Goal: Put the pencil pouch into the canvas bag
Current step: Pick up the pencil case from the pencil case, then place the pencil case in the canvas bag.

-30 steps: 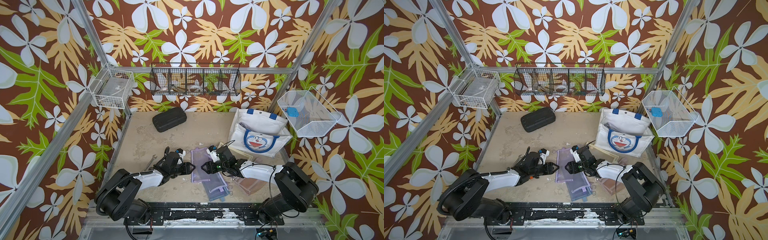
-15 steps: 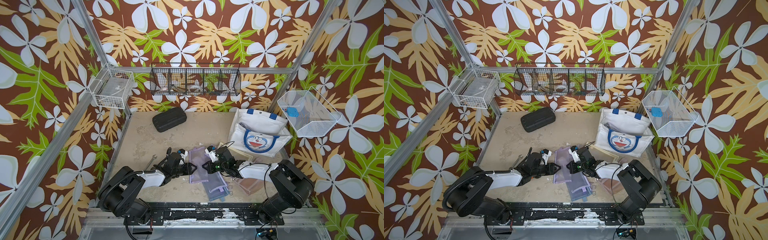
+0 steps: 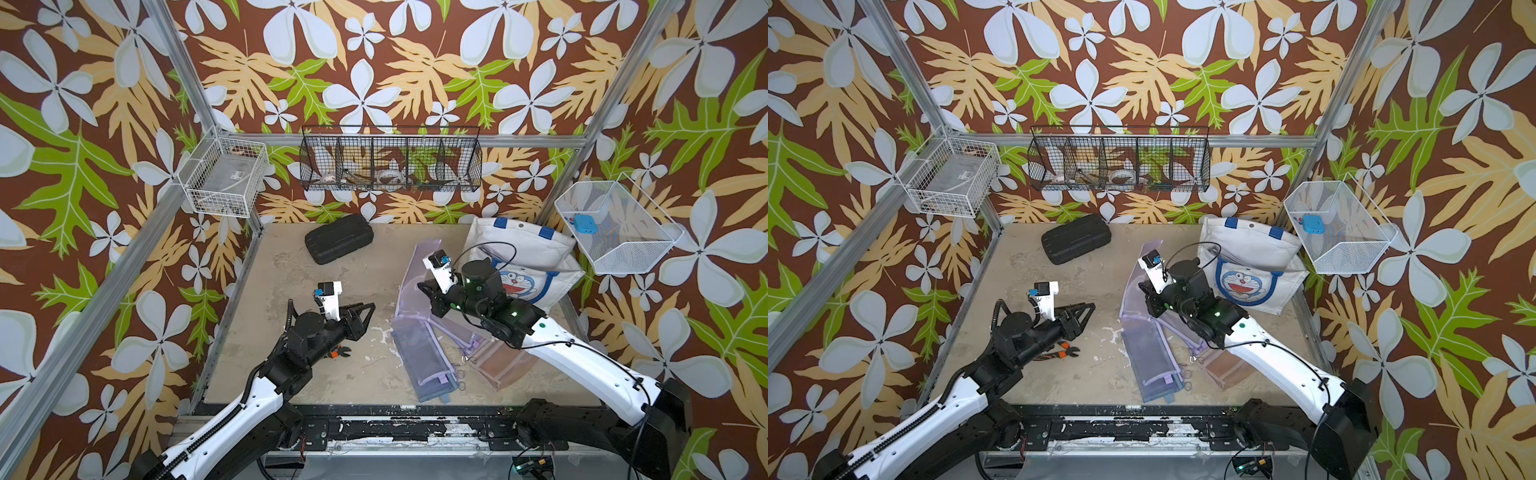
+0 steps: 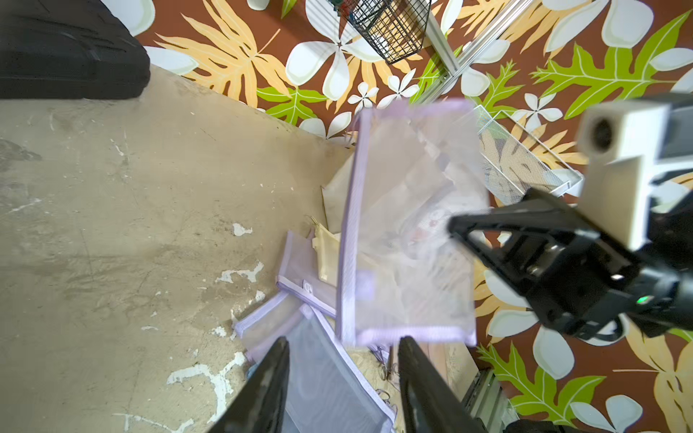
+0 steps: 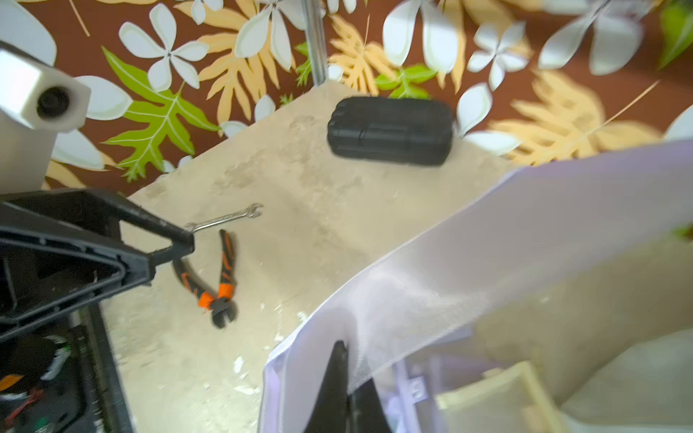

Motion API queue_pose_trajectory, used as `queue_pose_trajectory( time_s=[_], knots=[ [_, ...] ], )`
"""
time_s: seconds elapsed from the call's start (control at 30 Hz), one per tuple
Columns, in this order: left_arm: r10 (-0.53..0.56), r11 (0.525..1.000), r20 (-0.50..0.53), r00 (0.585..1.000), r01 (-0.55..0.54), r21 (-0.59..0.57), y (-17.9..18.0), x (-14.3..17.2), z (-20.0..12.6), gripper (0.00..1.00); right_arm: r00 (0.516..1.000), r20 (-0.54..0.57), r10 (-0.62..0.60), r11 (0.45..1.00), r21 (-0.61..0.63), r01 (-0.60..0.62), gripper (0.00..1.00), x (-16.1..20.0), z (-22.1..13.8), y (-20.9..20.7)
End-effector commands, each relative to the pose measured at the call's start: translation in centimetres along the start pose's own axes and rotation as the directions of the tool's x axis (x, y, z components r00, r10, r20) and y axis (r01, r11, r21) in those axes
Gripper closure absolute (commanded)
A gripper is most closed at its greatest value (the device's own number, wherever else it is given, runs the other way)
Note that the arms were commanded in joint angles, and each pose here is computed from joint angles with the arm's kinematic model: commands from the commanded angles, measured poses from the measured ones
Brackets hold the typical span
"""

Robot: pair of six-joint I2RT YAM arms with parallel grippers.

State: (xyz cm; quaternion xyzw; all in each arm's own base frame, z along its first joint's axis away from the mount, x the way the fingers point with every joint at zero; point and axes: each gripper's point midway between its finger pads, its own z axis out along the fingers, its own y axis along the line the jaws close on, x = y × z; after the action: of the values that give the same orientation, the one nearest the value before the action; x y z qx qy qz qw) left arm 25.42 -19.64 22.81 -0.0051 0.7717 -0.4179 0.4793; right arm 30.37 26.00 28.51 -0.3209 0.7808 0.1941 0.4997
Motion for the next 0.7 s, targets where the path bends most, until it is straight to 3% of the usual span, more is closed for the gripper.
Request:
queue_pose_trajectory(
  time_s=[0.0,0.13,0.2,0.37,0.47,0.53,0.67],
  knots=[
    [0.001,1.0,-0.046,0.999,-0.002,-0.018,0.6,1.0,0.4,0.51,0.961,-0.148,-0.234,0.939,0.221,0.263,1.0,-0.7,-2.2,-4.3],
    [-0.025,0.998,-0.072,0.997,0.029,0.05,-0.4,1.6,0.8,0.51,0.918,-0.221,-0.33,0.794,0.46,0.397,1.0,-5.0,-5.7,-8.8],
    [-0.022,0.997,-0.076,0.997,0.027,0.07,-0.8,1.6,0.7,0.51,0.894,-0.282,-0.35,0.681,0.579,0.449,1.0,-6.6,-7.9,-11.4],
    [0.005,0.996,-0.075,0.997,0.002,0.09,-1.3,1.5,0.5,0.51,0.834,-0.458,-0.307,0.446,0.705,0.552,1.0,-7.0,-12.1,-17.8],
    [0.009,0.994,-0.08,0.997,0.0,0.112,-1.7,1.5,0.5,0.51,0.847,-0.469,-0.25,0.375,0.76,0.531,1.0,-6.4,-14.3,-21.3],
    [0.001,0.992,-0.084,0.997,0.01,0.128,-1.9,1.6,0.6,0.51,0.866,-0.447,-0.222,0.359,0.788,0.499,1.0,-5.9,-15.4,-22.8],
    [-0.013,0.985,-0.097,0.995,0.029,0.169,-2.6,1.5,0.7,0.51,0.82,-0.533,-0.211,0.312,0.758,0.573,1.0,-3.7,-15.1,-25.0]
  ],
)
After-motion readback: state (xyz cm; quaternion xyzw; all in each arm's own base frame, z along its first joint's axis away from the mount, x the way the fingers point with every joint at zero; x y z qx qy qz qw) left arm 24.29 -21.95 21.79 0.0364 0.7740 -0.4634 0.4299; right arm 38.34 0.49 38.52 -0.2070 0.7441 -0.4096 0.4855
